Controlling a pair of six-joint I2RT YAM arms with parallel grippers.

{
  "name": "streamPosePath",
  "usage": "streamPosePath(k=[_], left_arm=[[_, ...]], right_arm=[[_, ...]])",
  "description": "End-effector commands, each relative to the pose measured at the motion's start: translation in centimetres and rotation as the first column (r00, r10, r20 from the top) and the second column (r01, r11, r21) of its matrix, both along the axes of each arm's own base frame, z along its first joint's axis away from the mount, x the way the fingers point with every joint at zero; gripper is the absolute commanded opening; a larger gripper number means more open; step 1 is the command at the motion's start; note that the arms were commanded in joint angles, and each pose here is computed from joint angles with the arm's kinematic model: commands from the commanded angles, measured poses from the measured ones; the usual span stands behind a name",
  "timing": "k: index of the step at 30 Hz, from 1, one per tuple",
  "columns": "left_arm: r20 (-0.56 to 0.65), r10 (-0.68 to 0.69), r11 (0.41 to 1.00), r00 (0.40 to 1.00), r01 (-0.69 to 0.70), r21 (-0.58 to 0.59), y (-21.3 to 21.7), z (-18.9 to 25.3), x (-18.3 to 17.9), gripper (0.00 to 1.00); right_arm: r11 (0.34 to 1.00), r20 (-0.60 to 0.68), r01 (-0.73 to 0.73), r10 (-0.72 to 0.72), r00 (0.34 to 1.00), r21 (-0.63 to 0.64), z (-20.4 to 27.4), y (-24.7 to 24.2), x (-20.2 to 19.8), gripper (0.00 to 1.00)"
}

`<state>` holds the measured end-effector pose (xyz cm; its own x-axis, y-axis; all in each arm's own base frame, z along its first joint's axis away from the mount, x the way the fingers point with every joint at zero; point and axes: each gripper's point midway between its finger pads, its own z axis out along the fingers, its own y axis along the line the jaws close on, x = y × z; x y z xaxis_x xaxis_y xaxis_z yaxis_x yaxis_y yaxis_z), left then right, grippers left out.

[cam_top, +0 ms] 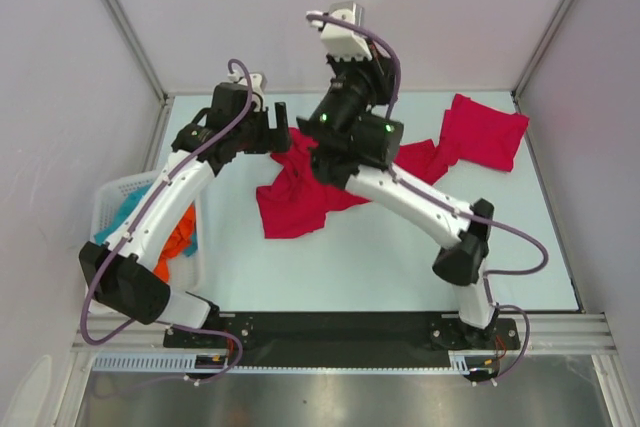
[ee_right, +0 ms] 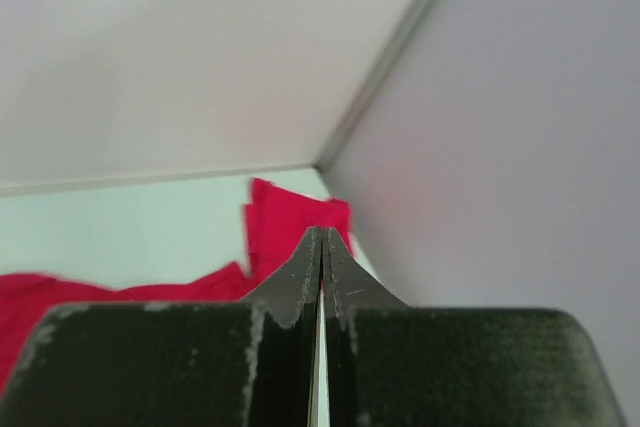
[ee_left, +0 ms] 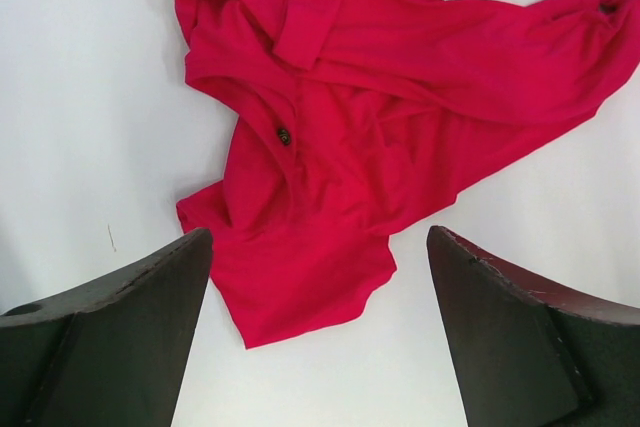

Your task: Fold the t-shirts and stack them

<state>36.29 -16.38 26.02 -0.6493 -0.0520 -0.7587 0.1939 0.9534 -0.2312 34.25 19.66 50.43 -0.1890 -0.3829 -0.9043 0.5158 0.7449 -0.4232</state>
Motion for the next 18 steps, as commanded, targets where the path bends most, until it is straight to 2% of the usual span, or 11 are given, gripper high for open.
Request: streamPosePath(k=[1, 2, 5, 10, 13, 17, 18], left_arm=[[0.038, -0.041, 0.999, 0.998, 0.041, 0.001, -0.5, 0.5, 0.3, 0.93], [0.038, -0.041, 0.999, 0.998, 0.041, 0.001, -0.5, 0.5, 0.3, 0.93], [0.034, -0.045, 0.999, 0.998, 0.046, -0.001, -0.7, 0.4, 0.3, 0.93], [0.032, -0.044, 0.999, 0.999, 0.044, 0.011, -0.4, 0.0, 0.1, 0.93], [0.043, -0.047, 0.999, 0.998, 0.046, 0.022, -0.2, 0.2, 0.0, 0.92], [0.050, -0.030, 0.999, 0.998, 0.028, 0.041, 0.1, 0.3, 0.4, 0.92], [0.046, -0.030, 0.999, 0.998, 0.029, 0.040, 0.1, 0.2, 0.5, 0.92]], right_arm=[[0.864, 0.029, -0.207, 0.218, 0.976, 0.460, 1.9, -1.2, -8.8, 0.00], [0.821, 0.063, -0.281, 0.288, 0.955, 0.497, 3.0, -0.8, -10.7, 0.00], [0.771, 0.092, -0.356, 0.364, 0.927, 0.528, 4.0, 0.0, -12.7, 0.01], [0.752, 0.084, -0.405, 0.427, 0.900, 0.520, 4.1, 0.7, -14.1, 0.01], [0.699, 0.101, -0.469, 0.499, 0.861, 0.541, 4.8, 0.9, -16.0, 0.00], [0.606, 0.113, -0.569, 0.623, 0.774, 0.556, 5.3, 1.7, -19.2, 0.00], [0.556, 0.118, -0.613, 0.680, 0.724, 0.561, 5.4, 2.2, -20.8, 0.00]])
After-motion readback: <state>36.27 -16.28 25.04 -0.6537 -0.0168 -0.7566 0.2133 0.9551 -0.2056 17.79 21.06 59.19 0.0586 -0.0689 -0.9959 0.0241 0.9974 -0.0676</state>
